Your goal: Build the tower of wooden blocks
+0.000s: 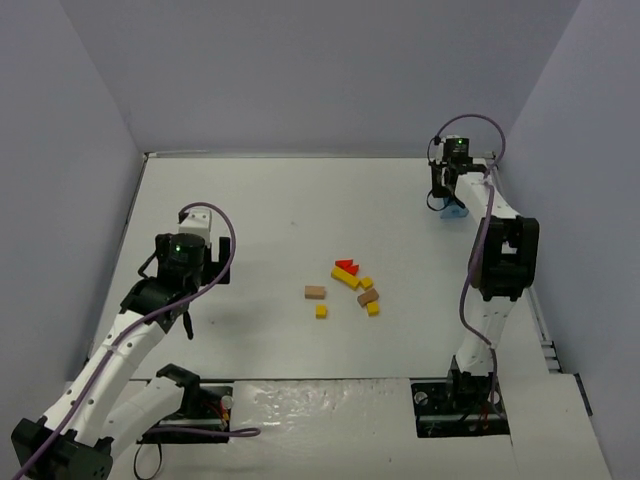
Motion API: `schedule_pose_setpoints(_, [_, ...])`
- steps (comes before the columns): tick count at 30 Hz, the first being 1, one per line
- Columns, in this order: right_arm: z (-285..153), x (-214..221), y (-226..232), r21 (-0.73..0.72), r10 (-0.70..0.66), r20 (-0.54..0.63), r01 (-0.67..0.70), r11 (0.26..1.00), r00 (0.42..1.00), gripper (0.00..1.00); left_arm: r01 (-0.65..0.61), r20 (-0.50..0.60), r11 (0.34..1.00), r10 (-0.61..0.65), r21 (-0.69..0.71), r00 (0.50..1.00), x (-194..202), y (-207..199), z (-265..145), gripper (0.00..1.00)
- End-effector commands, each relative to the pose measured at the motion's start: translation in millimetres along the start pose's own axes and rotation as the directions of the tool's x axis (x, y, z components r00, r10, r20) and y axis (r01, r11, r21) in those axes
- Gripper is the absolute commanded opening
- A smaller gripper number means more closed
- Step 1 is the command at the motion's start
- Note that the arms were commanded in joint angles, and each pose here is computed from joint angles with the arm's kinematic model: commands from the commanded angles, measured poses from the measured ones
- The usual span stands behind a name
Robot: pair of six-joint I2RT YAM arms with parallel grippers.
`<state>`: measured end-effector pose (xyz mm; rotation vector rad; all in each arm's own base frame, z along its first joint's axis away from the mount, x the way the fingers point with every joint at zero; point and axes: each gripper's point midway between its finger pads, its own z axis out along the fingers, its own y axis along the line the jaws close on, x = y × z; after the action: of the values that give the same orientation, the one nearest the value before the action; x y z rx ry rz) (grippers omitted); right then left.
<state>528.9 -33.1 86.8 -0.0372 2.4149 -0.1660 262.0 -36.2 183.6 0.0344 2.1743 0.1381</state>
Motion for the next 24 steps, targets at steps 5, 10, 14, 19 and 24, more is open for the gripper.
schedule_pose_setpoints(5, [32.9, -18.1, -23.2, 0.021, -0.014, 0.024, 0.014, 1.000, 1.000, 0.07, 0.043, 0.074, 0.999, -0.044, 0.023, 0.996, -30.4, -4.6, -6.2, 0.97])
schedule_pose_setpoints(10, [1.6, -49.9, -22.2, 0.000, 0.016, 0.108, -0.016, 1.000, 0.994, 0.53, 0.033, 0.054, 0.998, -0.036, 0.050, 0.998, -28.1, -10.6, -4.0, 0.97])
schedule_pose_setpoints(14, [-67.4, -78.5, -12.0, -0.031, 0.064, 0.218, -0.059, 0.998, 0.974, 0.75, 0.061, 0.024, 0.995, -0.063, 0.081, 0.998, -28.9, -18.7, -3.7, 0.97])
schedule_pose_setpoints(19, [-148.5, -64.0, 14.1, -0.057, 0.102, 0.283, -0.090, 0.994, 0.954, 0.91, 0.172, -0.093, 0.967, -0.157, 0.190, 0.983, -25.7, -49.9, -6.3, 0.97])
schedule_pose_setpoints(24, [-213.1, -21.0, 21.2, -0.108, 0.172, 0.325, -0.144, 0.984, 0.930, 1.00, 0.237, -0.143, 0.930, -0.204, 0.279, 0.968, -24.5, -87.0, -16.9, 0.97])
